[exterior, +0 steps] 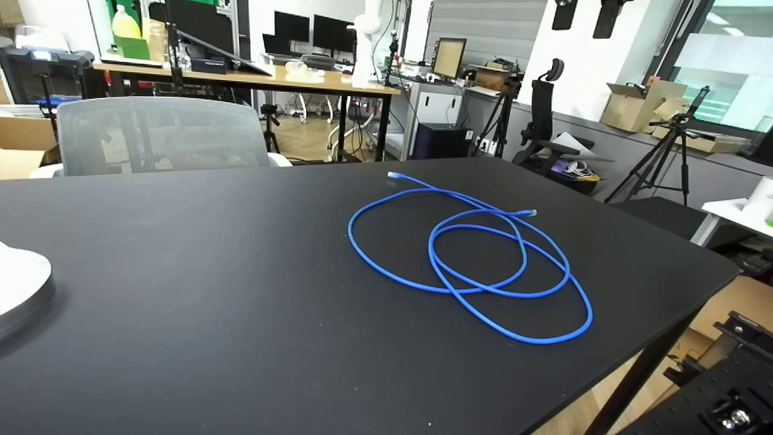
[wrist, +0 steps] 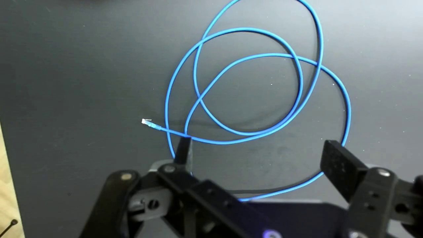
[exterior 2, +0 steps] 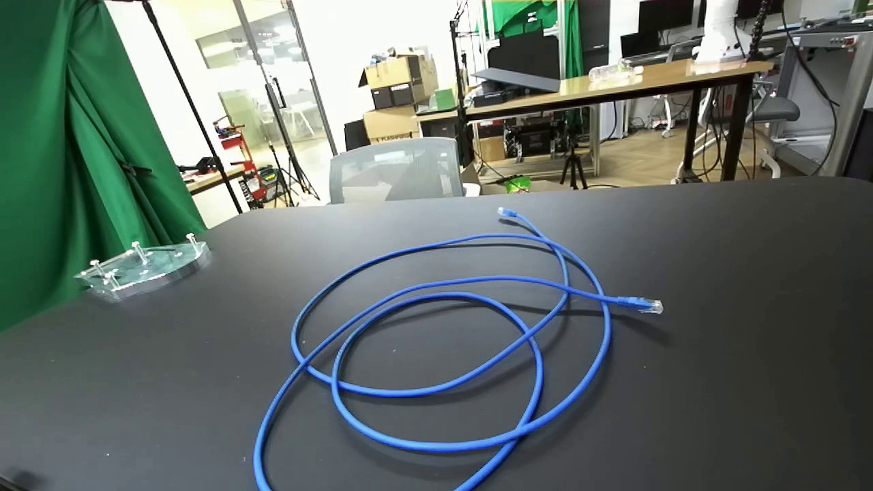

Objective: Move the cable forwards

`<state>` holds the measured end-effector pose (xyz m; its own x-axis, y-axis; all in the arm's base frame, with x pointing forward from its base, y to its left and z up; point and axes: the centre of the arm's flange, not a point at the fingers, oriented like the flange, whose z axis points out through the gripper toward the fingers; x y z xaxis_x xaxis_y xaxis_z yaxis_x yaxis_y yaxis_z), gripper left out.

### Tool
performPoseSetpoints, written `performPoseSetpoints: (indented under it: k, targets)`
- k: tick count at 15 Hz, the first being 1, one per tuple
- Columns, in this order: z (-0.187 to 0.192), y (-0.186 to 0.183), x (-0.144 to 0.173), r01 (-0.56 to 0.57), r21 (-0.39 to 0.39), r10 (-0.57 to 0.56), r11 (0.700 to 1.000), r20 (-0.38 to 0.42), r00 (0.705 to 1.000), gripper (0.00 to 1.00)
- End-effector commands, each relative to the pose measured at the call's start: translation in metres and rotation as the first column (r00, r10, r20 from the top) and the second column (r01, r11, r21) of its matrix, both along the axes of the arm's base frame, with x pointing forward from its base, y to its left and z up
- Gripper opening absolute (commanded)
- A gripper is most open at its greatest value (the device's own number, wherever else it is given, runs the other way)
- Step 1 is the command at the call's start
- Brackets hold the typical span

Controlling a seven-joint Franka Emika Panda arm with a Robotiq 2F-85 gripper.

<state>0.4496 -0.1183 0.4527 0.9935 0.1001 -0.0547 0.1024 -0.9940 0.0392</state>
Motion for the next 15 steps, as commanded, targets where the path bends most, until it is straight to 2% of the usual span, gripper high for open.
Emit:
performPoseSetpoints:
  k: [1,3,7,11,12,15]
  targets:
    - [-0.002,-0.008,0.01,-0.022,-0.047,0.021,0.999,-0.007,1.0,1.0]
    - [-0.01,-0.027,0.036,-0.013,-0.081,0.007,0.997,-0.075,0.997,1.0]
    - [-0.035,-0.056,0.09,-0.008,-0.135,-0.006,0.991,-0.103,0.995,1.0]
    - [-0.072,-0.048,0.148,-0.059,-0.13,0.035,0.99,-0.179,0.983,1.0]
    - [-0.08,-0.043,0.158,-0.096,-0.137,0.065,0.986,-0.216,0.974,1.0]
    - [-0.096,-0.023,0.18,-0.26,-0.141,0.201,0.955,-0.338,0.919,1.0]
